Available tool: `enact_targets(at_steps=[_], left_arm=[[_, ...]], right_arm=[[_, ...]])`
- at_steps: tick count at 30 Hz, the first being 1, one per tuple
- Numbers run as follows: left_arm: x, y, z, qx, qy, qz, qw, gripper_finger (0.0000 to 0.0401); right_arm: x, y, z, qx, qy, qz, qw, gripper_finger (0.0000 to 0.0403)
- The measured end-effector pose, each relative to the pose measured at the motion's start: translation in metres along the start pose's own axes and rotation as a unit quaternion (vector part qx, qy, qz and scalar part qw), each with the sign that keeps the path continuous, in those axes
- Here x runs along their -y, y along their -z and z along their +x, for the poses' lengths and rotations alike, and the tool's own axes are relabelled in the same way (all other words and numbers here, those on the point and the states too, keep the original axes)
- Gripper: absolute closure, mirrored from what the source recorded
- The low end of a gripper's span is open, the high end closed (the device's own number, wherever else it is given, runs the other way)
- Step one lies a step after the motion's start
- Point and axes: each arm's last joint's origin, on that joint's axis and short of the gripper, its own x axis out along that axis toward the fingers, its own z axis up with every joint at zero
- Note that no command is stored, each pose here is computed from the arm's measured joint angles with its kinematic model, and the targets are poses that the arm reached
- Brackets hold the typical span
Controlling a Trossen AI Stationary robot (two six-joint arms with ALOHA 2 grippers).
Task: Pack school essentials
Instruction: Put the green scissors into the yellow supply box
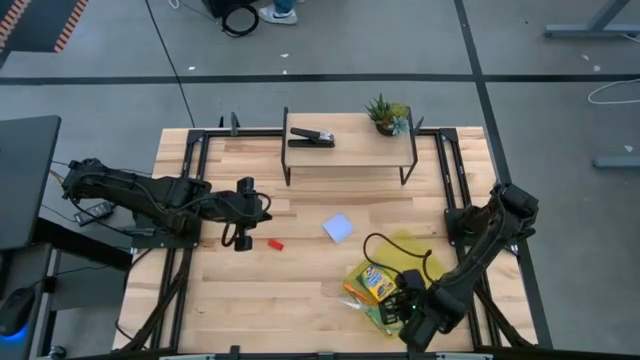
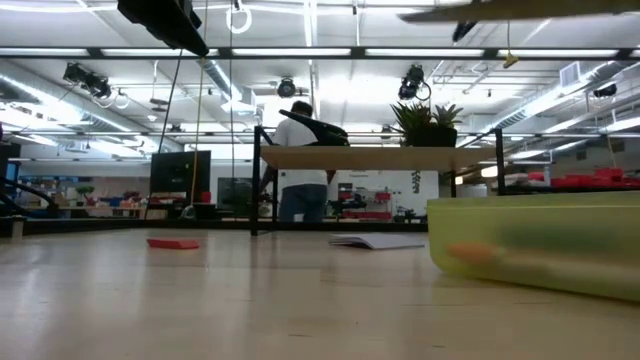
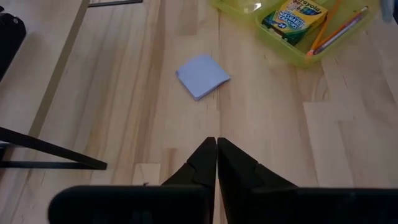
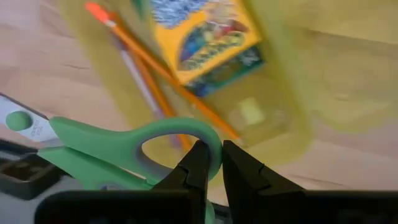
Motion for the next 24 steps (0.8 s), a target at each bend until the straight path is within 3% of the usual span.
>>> enact_targets(at_steps=[6, 15, 24], left_arm=[[0.000, 0.000, 0.000, 0.000, 0.000, 0.001, 1.000, 0.0383], [0.000, 0.000, 0.001, -0.001, 0.000, 0.000, 1.000, 0.0375], [0.000, 0.000, 0.001, 0.000, 0.000, 0.000, 1.000, 0.0387]], right_arm=[[0.015, -0.001, -0.002, 0.012, 0.073, -0.015, 0.997, 0.0359], [0.023, -0.008, -0.002, 0.044, 0.118, -0.037, 0.991, 0.0359], [0.020, -0.009, 0.025, 0.024, 0.105, -0.020, 0.994, 0.0359]])
